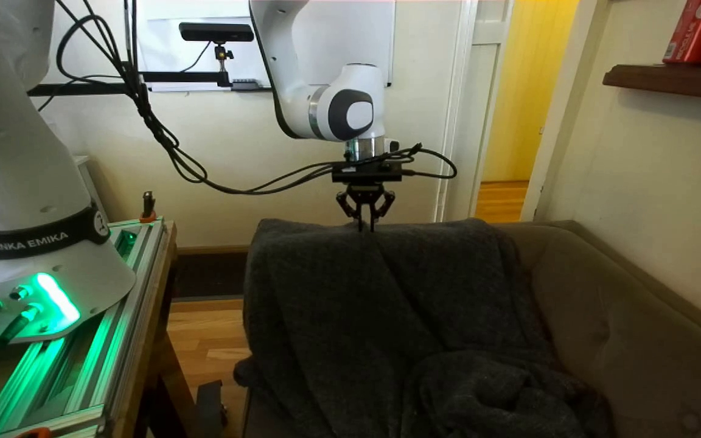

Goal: Move the grey blanket off of the arm rest

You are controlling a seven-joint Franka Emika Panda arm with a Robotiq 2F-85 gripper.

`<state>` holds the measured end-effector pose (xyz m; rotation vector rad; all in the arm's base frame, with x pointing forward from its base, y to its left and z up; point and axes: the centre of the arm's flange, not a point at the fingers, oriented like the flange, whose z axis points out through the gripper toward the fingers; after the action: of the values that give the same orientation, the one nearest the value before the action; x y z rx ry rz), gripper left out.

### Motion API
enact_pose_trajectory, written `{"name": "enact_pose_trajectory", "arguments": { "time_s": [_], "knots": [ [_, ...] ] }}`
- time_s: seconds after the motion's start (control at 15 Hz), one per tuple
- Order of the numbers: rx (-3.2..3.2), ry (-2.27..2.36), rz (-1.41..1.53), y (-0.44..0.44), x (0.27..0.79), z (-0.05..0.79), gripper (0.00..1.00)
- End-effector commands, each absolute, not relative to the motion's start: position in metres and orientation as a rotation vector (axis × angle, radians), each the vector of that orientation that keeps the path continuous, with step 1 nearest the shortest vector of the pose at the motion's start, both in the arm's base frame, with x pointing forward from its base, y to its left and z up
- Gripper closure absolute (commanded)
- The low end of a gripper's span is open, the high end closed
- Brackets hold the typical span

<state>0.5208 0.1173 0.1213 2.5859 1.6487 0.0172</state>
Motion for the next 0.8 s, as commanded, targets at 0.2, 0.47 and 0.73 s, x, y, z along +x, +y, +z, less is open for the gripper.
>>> {"name": "enact_pose_trajectory", "arguments": {
  "time_s": [0.2,0.47,0.73],
  "knots": [
    [2.761,1.239,0.212,0.055,0.536,0.231,1.0],
    [2.827,1.283,0.223,0.042,0.535,0.262,1.0],
    [2.821,1.521,0.169,0.088,0.517,0.238,0.6]
  ]
}}
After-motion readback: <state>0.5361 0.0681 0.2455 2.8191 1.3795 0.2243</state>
